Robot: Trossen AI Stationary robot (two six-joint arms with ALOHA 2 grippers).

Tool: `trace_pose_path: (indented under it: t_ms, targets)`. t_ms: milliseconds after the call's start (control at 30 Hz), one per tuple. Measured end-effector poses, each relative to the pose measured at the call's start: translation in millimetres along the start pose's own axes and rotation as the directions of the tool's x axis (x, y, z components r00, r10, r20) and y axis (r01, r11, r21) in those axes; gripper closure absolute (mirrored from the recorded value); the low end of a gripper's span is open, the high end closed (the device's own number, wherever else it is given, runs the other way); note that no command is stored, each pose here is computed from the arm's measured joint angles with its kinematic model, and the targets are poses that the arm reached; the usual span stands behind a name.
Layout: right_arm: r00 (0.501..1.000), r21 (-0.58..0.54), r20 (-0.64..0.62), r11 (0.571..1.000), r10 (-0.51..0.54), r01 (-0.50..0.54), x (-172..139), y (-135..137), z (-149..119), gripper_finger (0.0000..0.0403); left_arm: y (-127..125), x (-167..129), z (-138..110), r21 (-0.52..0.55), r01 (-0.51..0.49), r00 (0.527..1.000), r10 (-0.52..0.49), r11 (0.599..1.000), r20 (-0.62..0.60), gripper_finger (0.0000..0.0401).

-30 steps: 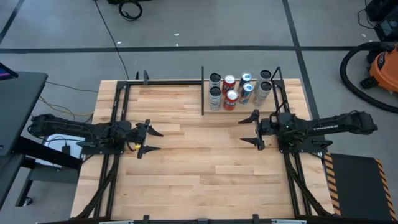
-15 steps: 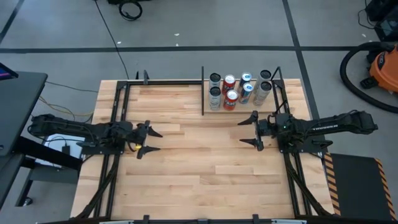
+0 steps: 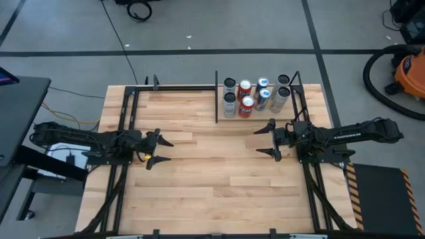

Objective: Place canned beverage on shelf
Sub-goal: Return to Home Position

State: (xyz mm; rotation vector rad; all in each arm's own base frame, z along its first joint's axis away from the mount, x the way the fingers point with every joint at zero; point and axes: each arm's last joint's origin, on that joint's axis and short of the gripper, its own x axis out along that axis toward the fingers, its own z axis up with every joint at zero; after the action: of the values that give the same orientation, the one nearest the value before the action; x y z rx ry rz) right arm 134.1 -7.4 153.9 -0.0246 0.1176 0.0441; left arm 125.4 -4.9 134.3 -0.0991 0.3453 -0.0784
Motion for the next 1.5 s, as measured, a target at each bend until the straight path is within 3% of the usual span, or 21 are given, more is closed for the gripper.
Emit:
trace_pose_path:
  t_ms: [500,867,1500]
  targets:
    - [1.0,-0.003,0.03,1.0,0.0,0.0,-2,0,3,0.0028,0,-2,2,0.002,0.002,1.0,-0.002,1.0,0.026,0.0087]
    - [0.973,-0.027,0.232,0.999,-0.013,0.02,-17,0,23,0.0028,-3,-16,17,0.018,0.018,0.977,-0.021,1.0,0.212,0.0087]
    - [0.907,-0.045,0.419,0.997,-0.034,0.058,-37,0,40,0.0028,-1,-40,34,0.027,-0.016,0.884,0.002,1.0,0.468,0.0087]
